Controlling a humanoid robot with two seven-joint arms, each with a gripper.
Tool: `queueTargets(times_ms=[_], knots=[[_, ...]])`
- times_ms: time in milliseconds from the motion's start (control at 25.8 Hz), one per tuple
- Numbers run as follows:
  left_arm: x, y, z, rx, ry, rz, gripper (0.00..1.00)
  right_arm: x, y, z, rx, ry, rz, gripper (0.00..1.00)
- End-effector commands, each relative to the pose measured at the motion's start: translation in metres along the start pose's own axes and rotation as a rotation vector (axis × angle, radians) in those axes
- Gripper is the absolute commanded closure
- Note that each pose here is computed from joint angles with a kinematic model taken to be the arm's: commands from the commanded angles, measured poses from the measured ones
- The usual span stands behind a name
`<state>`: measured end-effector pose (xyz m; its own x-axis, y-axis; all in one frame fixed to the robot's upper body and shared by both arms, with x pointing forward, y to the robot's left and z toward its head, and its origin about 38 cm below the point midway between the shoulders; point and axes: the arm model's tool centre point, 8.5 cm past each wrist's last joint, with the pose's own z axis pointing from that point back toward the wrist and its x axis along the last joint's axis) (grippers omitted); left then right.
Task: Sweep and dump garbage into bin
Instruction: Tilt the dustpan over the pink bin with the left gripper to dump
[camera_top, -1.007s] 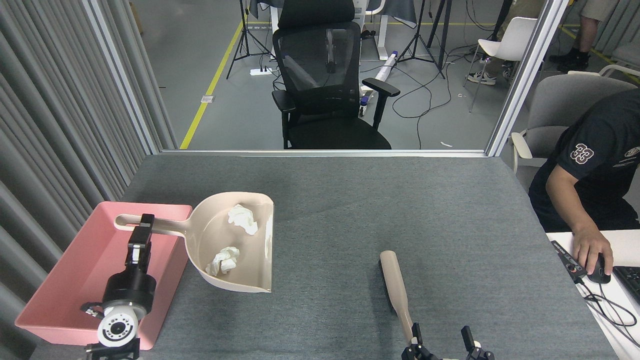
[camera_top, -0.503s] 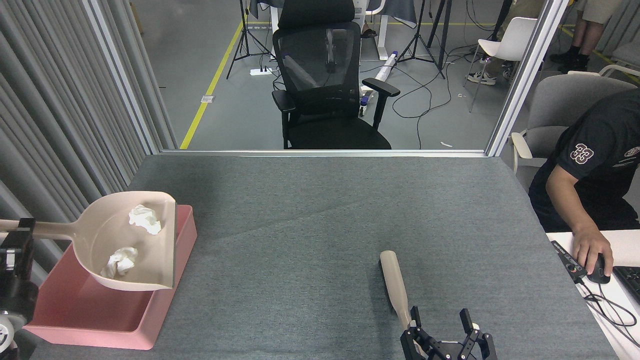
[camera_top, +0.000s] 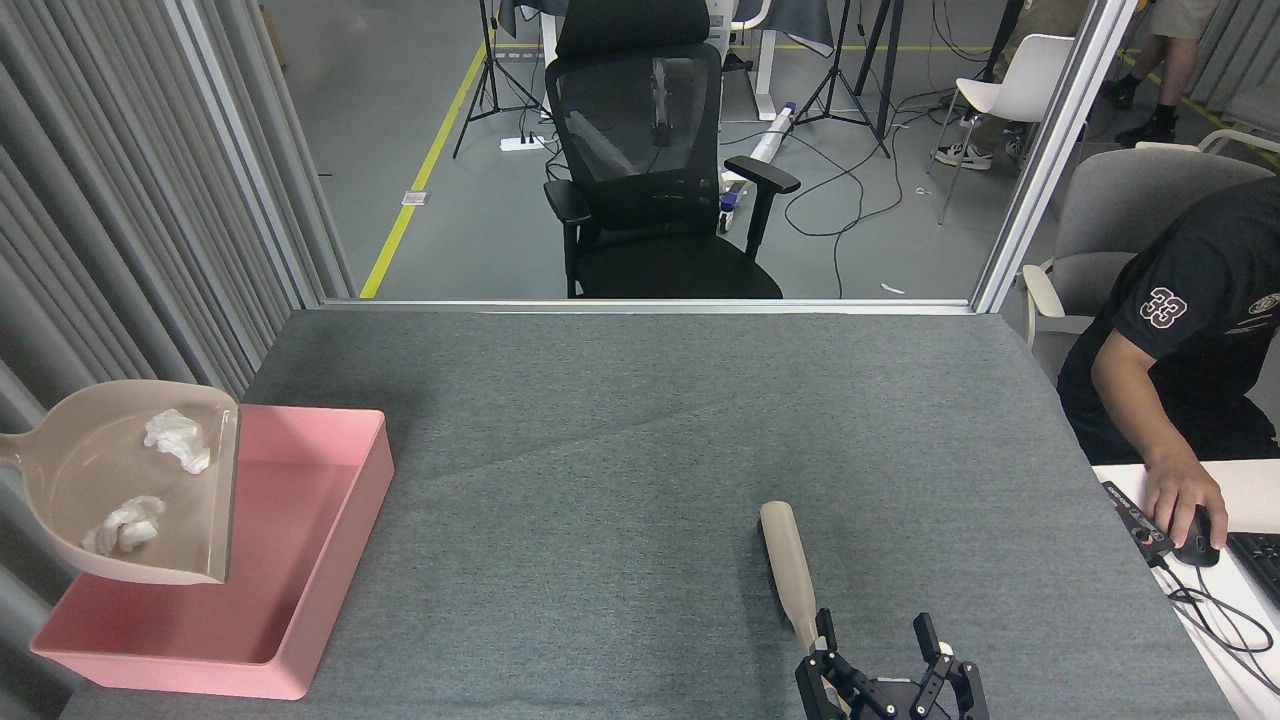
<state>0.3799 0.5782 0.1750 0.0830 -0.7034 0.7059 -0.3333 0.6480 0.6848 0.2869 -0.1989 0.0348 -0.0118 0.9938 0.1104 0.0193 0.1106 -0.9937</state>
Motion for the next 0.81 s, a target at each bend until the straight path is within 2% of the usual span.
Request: queueTargets(times_ms=[0, 116, 310, 426, 542, 658, 774], knots=[[0.009, -0.003, -0.01, -0.04, -0.037, -0.189, 0.78, 0.001, 0.0, 0.001, -0.004, -0.006, -0.002, 0.02], [0.016, 0.002, -0.017, -0.029, -0.045, -0.238, 0.79, 0.0, 0.0, 0.001, -0.004, -0.006, 0.0, 0.02], [0.02, 0.008, -0.024, -0.007, -0.038, -0.205, 0.78, 0.0, 0.0, 0.001, -0.004, -0.004, -0.002, 0.02], [0.017, 0.018, -0.027, 0.042, -0.002, -0.048, 0.79, 0.001, 0.0, 0.001, -0.002, -0.006, -0.004, 0.02], [0.023, 0.014, -0.03, 0.021, 0.016, 0.217, 0.79, 0.001, 0.0, 0.001, -0.002, -0.006, -0.004, 0.02], [0.053, -0.011, -0.039, -0.042, -0.029, 0.394, 0.79, 0.001, 0.0, 0.001, -0.002, -0.007, -0.002, 0.02], [0.08, -0.072, -0.036, -0.103, -0.004, 0.53, 0.79, 0.001, 0.0, 0.001, -0.003, -0.003, -0.003, 0.02]])
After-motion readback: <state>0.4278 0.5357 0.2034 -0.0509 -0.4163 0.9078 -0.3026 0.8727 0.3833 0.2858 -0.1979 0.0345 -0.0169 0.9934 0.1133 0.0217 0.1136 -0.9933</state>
